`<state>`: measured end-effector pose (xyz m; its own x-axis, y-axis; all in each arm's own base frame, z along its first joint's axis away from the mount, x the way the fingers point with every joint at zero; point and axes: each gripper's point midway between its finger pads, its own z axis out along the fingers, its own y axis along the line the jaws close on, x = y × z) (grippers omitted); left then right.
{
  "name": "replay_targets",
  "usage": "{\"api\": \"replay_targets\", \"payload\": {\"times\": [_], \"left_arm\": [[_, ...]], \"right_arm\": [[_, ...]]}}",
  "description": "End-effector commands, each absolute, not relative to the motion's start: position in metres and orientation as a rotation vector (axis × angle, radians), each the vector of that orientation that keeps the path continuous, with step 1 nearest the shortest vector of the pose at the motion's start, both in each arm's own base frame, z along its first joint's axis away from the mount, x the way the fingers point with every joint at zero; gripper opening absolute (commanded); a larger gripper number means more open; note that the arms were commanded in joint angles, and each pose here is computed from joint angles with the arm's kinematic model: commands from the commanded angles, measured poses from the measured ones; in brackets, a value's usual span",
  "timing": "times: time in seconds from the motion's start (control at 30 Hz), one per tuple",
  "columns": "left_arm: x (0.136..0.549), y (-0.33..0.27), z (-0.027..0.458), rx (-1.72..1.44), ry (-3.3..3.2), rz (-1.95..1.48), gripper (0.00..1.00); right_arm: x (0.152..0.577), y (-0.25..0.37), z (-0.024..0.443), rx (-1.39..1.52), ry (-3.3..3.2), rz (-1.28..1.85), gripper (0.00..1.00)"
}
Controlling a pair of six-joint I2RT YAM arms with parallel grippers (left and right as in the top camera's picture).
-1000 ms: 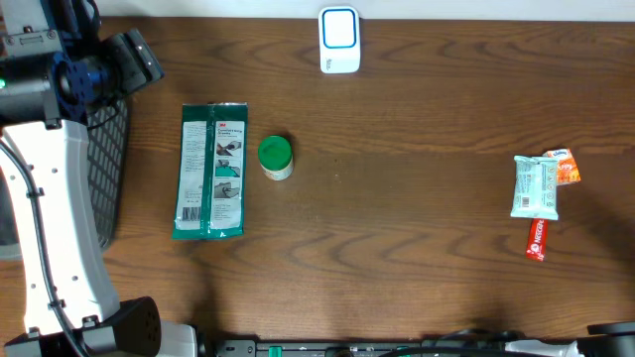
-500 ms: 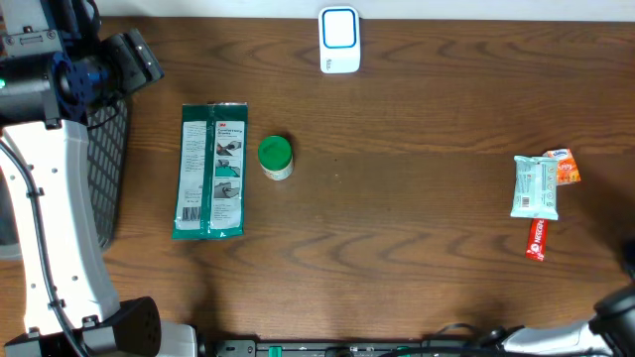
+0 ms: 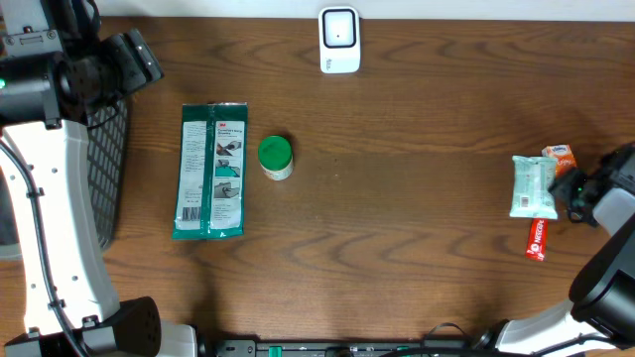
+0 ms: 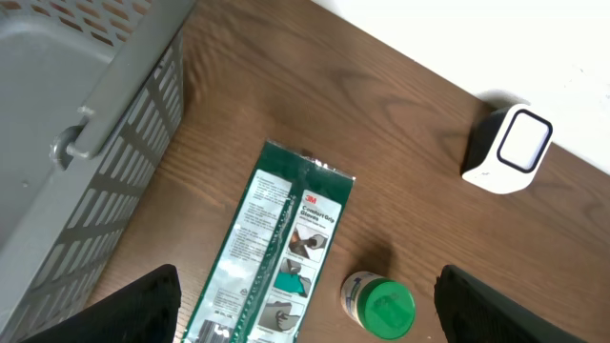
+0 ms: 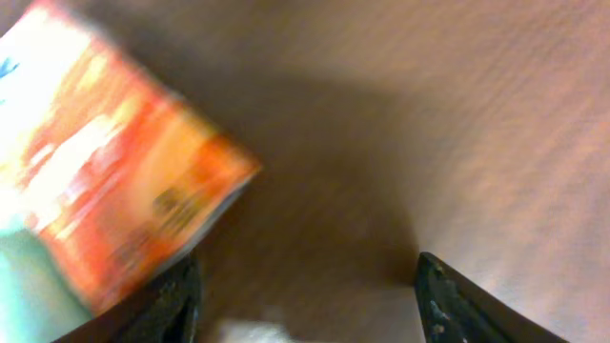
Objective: Scan the item barcode
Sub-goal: 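Reach the right gripper left to the green-lidded white tub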
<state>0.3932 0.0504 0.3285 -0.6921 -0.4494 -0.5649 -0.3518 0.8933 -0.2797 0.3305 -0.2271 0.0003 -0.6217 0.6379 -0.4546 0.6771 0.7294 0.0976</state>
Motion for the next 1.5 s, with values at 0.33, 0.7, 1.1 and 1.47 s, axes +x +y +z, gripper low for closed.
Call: {"api": "replay_targets", "payload": {"times": [0.33,0.7,1.1,1.47], "left_arm": [[0.393,0.051,0.329,-0.563,2.404,-0.198,0.85],[0.393,0.051,0.329,-0.563,2.404,-0.198,0.85],[0.393,0.051,0.329,-0.563,2.404,-0.198,0.85],[0.393,0.051,0.329,-0.563,2.404,-0.198,0.85]], "right_arm": [[0.359,-0.102,0.006,0.756,2.521,0.654,0.92],[0.382,-0.067,0.039,0.54,2.576,0.74,0.94],[0.404,-0.05,0.122,0.307,2.802,0.352,0.99],[0.417,0.098,0.14,-0.13,2.74,0.603,0.99]]}}
